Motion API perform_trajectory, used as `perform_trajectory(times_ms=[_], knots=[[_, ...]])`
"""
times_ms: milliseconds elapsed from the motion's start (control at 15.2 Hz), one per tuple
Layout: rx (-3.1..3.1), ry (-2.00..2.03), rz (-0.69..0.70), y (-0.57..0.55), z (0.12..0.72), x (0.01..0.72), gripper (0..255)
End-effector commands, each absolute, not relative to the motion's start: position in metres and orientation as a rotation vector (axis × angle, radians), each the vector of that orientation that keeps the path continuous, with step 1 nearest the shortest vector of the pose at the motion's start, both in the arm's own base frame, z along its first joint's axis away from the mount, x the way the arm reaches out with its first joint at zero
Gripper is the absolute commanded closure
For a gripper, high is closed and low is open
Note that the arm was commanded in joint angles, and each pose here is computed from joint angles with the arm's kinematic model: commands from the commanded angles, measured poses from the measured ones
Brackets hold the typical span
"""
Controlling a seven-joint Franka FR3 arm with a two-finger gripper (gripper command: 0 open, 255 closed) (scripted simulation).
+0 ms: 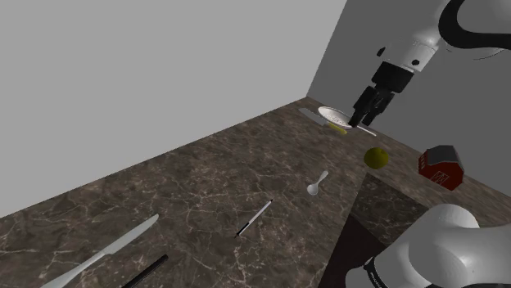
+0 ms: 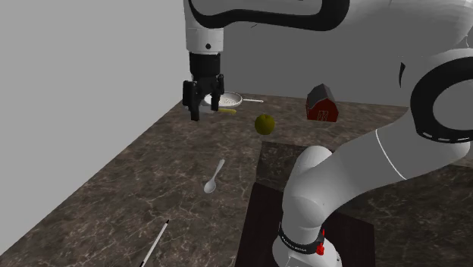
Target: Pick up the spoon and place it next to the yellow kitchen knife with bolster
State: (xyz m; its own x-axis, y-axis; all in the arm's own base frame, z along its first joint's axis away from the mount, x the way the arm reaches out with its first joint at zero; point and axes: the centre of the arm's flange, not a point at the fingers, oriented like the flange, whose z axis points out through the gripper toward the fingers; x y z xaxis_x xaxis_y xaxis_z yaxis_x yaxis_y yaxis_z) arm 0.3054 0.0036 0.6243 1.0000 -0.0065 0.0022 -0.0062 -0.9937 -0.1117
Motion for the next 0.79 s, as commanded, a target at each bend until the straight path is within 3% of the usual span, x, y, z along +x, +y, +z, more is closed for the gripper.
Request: perform_trajectory(times_ms=[0,726], knots=[[-3.030,0.010,-0.004,0.004,0.624,0.305,0],[-3.096,-0.186,-0.143,0.016,0.480,0.302,0]])
